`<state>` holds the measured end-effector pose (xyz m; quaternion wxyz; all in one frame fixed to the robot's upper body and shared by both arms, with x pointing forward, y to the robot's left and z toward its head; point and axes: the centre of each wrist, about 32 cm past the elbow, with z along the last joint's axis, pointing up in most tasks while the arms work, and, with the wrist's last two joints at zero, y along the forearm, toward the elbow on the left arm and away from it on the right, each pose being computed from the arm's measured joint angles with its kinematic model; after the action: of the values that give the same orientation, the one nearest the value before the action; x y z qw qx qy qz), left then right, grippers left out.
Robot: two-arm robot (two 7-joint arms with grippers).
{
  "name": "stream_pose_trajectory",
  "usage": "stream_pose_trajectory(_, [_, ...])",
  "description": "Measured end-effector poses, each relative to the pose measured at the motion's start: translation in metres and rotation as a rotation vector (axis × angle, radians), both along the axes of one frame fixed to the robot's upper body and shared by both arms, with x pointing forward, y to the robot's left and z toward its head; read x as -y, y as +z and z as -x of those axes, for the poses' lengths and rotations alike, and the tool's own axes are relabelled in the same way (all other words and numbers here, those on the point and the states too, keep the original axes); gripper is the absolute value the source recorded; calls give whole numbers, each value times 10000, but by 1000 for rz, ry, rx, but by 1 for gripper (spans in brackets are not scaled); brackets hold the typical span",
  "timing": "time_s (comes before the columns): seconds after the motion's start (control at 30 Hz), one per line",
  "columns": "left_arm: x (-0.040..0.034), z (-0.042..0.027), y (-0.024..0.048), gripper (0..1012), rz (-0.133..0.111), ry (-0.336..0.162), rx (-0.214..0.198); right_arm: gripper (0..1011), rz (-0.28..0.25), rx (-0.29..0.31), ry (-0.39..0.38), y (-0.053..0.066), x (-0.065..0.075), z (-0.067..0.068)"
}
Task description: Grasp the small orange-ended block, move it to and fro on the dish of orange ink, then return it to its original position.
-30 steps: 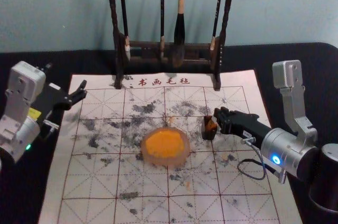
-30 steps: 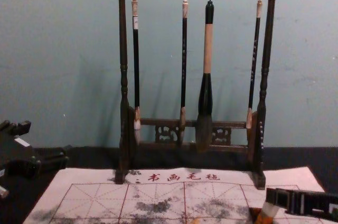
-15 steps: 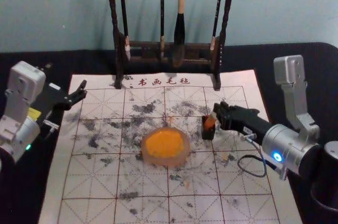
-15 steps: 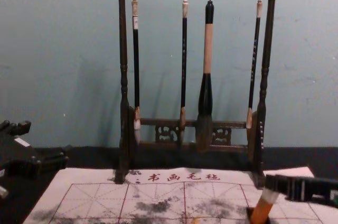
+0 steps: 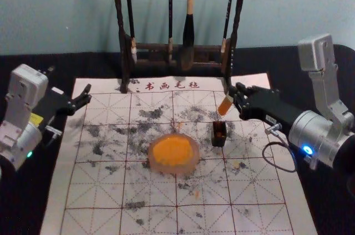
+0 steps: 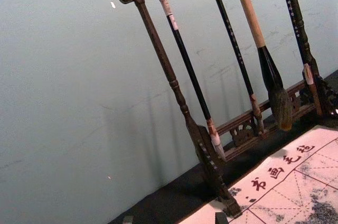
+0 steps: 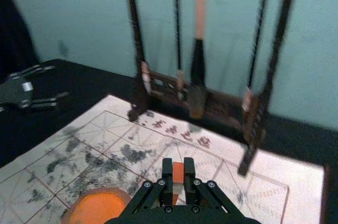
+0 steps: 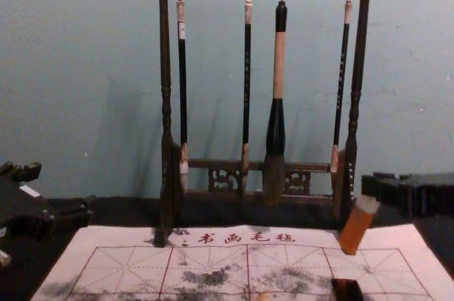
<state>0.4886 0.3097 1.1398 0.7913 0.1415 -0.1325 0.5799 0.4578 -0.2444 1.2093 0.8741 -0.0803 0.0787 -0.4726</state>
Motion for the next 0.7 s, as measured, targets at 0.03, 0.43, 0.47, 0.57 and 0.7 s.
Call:
stream_pose_trajectory(0.03, [0,0,0,1001,0,0,0,119,9,17,20,14,14,-12])
stream_pose_trajectory(0.43, [0,0,0,1001,0,0,0,119,135,172,335,87,166,-379])
stream_pose_trajectory(0.47, [0,0,0,1001,0,0,0,119,139,176,353,95,170,-412])
stream_pose_trajectory(0.57, [0,0,0,1001,0,0,0,119,159,179,429,91,175,-521])
stream_pose_trajectory(0.7, [0,0,0,1001,0,0,0,119,185,177,515,90,159,-649])
